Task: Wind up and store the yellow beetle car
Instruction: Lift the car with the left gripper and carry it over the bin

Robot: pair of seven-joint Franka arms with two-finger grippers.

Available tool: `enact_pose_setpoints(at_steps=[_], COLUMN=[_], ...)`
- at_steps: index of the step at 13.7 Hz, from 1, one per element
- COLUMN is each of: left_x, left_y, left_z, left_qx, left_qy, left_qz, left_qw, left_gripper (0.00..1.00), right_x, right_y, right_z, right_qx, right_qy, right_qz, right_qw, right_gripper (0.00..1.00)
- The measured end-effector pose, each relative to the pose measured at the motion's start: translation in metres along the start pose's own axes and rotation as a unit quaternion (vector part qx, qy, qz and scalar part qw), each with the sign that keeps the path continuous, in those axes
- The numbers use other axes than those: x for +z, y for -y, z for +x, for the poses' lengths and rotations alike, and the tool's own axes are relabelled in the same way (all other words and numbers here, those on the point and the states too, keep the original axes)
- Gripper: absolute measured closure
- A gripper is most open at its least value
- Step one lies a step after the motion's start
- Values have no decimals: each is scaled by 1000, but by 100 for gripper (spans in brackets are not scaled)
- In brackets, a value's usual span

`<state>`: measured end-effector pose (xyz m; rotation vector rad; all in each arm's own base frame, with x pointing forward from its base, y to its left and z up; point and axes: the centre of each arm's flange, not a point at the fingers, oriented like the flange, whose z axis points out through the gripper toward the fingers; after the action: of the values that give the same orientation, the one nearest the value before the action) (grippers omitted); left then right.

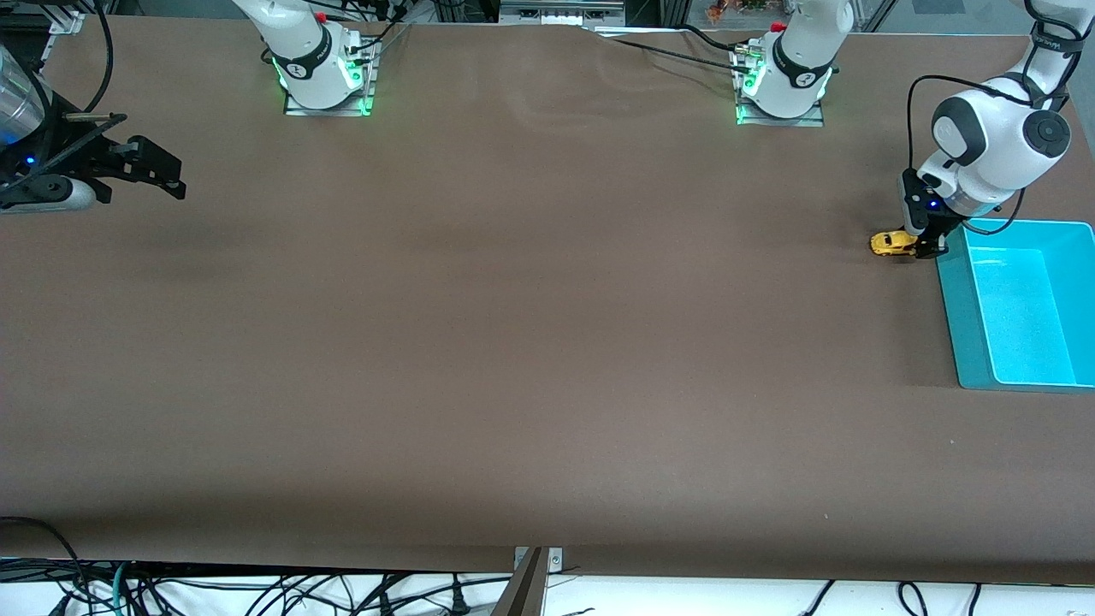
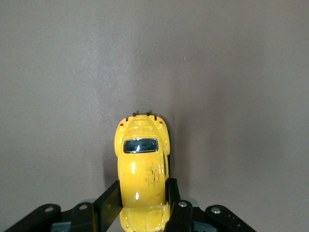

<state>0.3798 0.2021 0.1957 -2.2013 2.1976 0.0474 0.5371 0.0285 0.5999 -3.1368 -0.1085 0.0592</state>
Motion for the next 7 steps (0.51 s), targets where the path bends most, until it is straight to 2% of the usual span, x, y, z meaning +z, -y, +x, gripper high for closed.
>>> enact_pose_setpoints(at_steps=[7], left_x=[-62], left_y=[32], left_z=[19], left_qx=[3], left_qy=[-41], left_qz=[-34], left_qw=[999], left_gripper=[58], right_x=[0], right_y=[0], right_z=[0], right_qx=[0], right_qy=[0], right_qz=[0], right_qw=[1000], right_gripper=[0])
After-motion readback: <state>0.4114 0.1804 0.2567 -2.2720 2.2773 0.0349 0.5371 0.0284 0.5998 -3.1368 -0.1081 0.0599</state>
